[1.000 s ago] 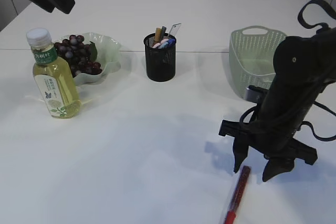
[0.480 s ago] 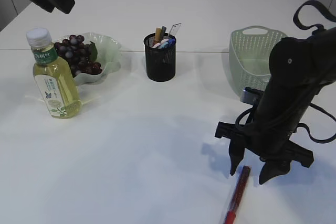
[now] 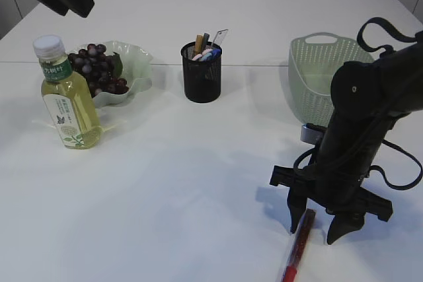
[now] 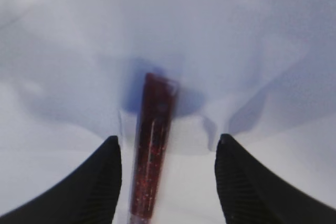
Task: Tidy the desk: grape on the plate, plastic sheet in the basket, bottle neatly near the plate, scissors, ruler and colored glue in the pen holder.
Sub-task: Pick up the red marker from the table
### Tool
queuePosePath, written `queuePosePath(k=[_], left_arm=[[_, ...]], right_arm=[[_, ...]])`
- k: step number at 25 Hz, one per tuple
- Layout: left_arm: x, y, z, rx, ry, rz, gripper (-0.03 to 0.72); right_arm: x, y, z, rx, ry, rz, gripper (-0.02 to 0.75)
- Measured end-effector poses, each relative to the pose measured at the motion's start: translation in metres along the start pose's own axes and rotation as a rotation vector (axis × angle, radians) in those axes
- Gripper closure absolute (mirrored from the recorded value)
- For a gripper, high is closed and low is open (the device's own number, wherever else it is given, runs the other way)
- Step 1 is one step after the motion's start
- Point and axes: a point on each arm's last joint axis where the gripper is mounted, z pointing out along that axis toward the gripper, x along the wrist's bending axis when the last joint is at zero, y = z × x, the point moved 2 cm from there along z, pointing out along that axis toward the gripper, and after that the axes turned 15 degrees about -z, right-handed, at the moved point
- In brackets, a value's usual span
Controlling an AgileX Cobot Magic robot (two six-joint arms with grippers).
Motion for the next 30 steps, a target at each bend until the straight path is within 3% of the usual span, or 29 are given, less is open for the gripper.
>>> queuePosePath(k=[18,30], left_arm=[[0.0,0.0001,0.0008,0.002,0.001,0.004,0.461],[0.0,0.0001,0.0008,0.002,0.001,0.004,0.461]], right_arm=[[0.0002,0.0016,0.0064,0.012,0.001,0.01,0.293],[0.0002,0.0018,0.0071,0.012,0.001,0.004,0.536]])
